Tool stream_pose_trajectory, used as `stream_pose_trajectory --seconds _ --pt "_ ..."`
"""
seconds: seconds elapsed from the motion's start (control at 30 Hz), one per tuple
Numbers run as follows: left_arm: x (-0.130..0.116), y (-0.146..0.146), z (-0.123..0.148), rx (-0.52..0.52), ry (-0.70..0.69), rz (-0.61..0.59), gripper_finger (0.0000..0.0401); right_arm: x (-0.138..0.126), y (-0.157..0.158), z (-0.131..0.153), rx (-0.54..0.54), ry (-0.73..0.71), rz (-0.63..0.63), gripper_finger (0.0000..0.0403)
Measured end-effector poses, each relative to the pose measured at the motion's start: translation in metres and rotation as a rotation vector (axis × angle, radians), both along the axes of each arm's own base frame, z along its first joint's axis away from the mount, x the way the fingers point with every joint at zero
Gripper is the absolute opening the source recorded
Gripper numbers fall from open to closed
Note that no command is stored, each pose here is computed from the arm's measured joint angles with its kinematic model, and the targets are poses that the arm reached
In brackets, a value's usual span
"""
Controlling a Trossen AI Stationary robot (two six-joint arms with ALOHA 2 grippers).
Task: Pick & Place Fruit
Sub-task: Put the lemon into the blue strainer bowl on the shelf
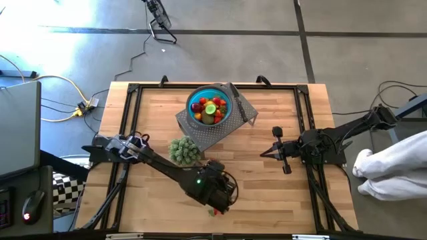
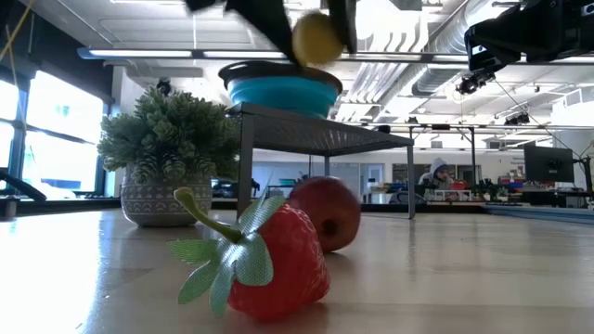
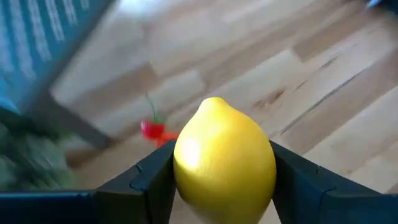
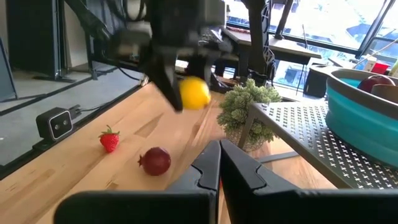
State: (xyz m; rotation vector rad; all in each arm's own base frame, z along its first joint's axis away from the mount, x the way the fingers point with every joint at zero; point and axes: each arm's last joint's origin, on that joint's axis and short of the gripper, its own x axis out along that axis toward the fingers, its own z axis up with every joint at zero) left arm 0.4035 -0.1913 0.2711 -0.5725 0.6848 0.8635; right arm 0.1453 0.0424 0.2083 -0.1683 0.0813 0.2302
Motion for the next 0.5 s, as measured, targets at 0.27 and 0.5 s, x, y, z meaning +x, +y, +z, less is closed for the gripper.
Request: stream_pose_trajectory --seconds 0.27,0.5 --pt "-0.012 0.011 0.067 0.209 -0.037 -0.085 0.0205 0.000 0.000 0.000 0.000 0.000 0.001 0.0003" --pt "-0.032 0.046 0.103 0.299 -0.055 -0.028 0.0207 0.000 0.000 -0.001 -0.003 0.009 0.001 0.0003"
